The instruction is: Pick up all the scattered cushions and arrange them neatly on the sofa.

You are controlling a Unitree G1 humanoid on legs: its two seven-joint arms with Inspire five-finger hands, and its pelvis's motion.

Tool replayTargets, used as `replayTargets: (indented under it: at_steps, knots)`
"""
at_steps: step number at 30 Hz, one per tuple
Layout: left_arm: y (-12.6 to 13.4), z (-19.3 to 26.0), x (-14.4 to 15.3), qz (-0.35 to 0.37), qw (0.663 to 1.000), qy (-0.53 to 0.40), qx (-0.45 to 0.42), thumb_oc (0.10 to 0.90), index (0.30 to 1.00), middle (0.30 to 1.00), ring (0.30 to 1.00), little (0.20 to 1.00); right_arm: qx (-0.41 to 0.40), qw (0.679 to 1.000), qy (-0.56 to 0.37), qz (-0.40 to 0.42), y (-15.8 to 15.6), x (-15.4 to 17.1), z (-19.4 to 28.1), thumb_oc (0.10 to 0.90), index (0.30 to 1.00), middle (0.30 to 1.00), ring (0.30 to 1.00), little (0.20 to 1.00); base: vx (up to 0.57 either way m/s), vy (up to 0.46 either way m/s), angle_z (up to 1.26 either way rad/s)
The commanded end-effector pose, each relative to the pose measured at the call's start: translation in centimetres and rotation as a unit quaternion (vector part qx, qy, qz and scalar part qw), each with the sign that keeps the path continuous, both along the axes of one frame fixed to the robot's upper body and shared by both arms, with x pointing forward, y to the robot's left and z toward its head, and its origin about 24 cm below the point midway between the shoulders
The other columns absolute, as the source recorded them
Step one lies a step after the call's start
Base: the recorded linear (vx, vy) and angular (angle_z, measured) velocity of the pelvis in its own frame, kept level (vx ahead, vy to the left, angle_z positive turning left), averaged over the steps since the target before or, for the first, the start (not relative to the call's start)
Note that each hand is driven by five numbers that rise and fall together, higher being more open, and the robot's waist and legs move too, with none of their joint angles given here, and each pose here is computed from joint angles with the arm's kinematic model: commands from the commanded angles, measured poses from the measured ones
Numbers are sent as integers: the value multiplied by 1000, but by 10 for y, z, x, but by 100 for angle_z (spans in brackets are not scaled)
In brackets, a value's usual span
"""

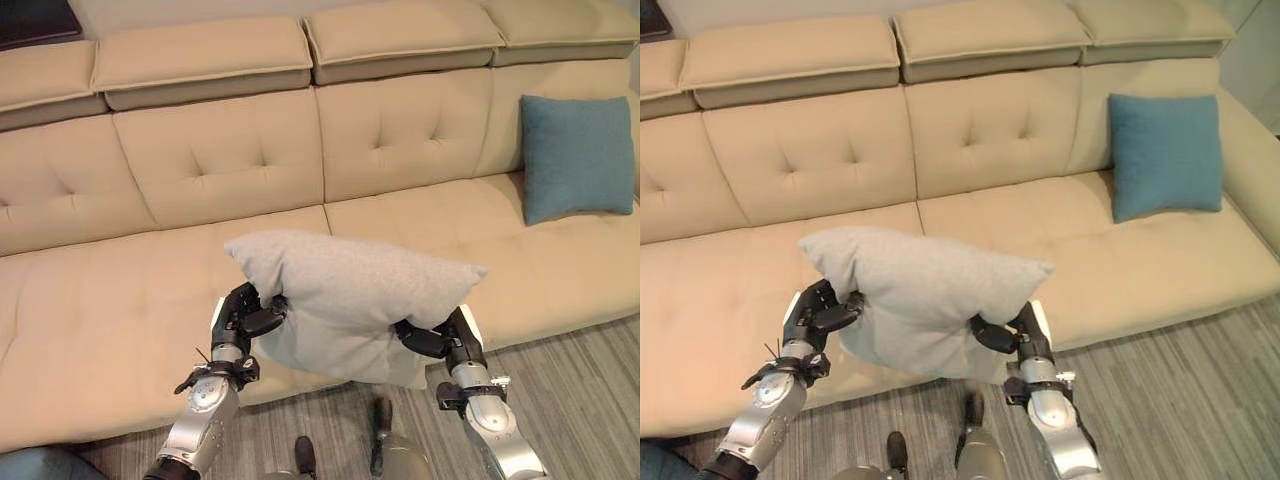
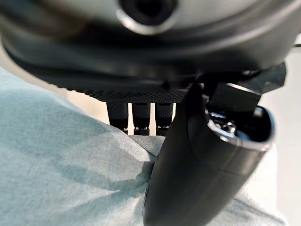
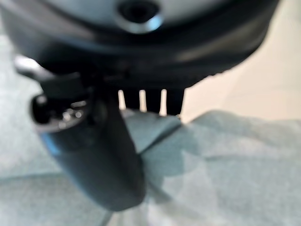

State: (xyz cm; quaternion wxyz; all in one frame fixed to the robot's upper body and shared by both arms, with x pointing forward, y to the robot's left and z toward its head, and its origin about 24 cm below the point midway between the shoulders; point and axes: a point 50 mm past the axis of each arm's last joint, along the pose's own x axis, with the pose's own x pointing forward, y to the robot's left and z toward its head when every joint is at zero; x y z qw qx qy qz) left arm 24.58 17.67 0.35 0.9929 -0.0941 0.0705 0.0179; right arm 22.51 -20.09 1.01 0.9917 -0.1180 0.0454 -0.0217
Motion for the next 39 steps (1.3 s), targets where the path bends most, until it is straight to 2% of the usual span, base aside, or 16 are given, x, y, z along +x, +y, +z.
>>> replayTargets:
  at_steps: [1, 16, 25, 31, 39]
  knots:
    - [-52, 61, 12, -113, 977, -174, -54, 400, 300, 300, 300, 300, 16, 980, -182, 74, 28, 25, 68, 400, 300, 300, 300, 300, 222, -188, 49]
    - [-70, 64, 17, -137, 973, -176, -64, 400, 300, 300, 300, 300, 4, 984, -179, 27, 1, 17, 67, 400, 300, 300, 300, 300, 94, -105, 34]
    - [-60, 63, 12, -125, 975, -176, -52, 400, 300, 300, 300, 300, 8, 986, -162, 26, 5, 18, 58, 400, 300, 300, 300, 300, 106, 82, -26]
    - [-54, 74, 17, -97, 974, -200, -50, 400, 300, 300, 300, 300, 18, 984, -176, 16, 12, 27, 62, 400, 300, 300, 300, 300, 39, 32, -2]
    - [-66, 108, 43, -65, 962, -259, -51, 400, 300, 300, 300, 300, 24, 969, -247, 6, 30, 63, 97, 400, 300, 300, 300, 300, -59, -19, 8]
